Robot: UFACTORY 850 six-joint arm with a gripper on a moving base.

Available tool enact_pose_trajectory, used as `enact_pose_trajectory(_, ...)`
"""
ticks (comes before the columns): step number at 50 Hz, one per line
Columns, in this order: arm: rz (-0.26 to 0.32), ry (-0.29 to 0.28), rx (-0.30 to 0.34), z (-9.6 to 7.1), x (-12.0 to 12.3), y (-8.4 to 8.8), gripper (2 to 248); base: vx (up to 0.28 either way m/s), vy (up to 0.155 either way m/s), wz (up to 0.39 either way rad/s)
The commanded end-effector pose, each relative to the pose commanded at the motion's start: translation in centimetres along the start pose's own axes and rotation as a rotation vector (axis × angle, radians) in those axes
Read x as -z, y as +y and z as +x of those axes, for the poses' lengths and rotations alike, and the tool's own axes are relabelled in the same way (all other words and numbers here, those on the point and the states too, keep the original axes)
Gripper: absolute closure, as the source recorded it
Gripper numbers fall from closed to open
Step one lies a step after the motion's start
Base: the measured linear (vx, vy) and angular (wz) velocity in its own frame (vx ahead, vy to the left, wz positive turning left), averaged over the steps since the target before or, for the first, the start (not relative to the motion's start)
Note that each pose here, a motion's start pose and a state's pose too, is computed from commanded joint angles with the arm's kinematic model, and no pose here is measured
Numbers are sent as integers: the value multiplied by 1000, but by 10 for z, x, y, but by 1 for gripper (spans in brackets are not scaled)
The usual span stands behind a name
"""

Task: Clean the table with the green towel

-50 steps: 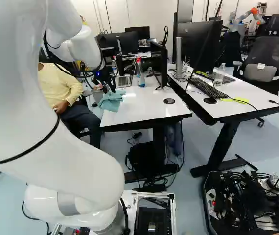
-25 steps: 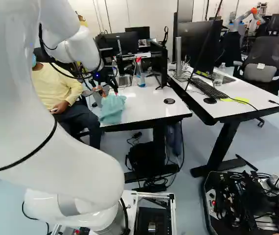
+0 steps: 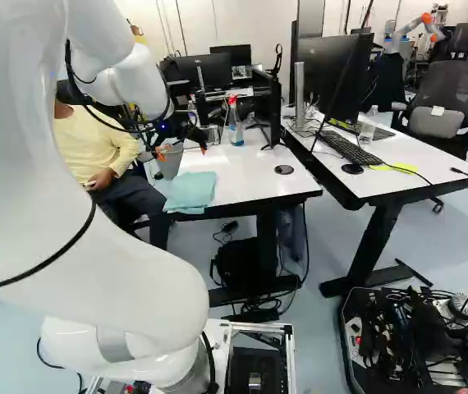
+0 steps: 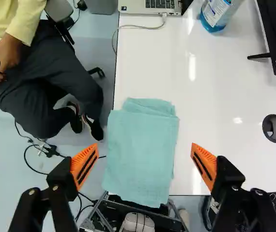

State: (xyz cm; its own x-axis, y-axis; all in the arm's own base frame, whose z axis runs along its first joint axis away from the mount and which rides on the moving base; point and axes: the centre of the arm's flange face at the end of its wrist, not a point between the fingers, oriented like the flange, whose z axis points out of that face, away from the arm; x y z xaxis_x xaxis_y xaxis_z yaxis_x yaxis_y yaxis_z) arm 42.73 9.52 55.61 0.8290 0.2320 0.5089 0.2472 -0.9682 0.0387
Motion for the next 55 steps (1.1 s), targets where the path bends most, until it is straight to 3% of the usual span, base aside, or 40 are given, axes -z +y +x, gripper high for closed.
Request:
enact_pose_trajectory(28, -1, 13, -4, -4, -3, 1, 3, 0, 0, 0)
enact_pose_trajectory(55, -8, 68, -22, -20, -15, 8, 3, 0, 0, 0)
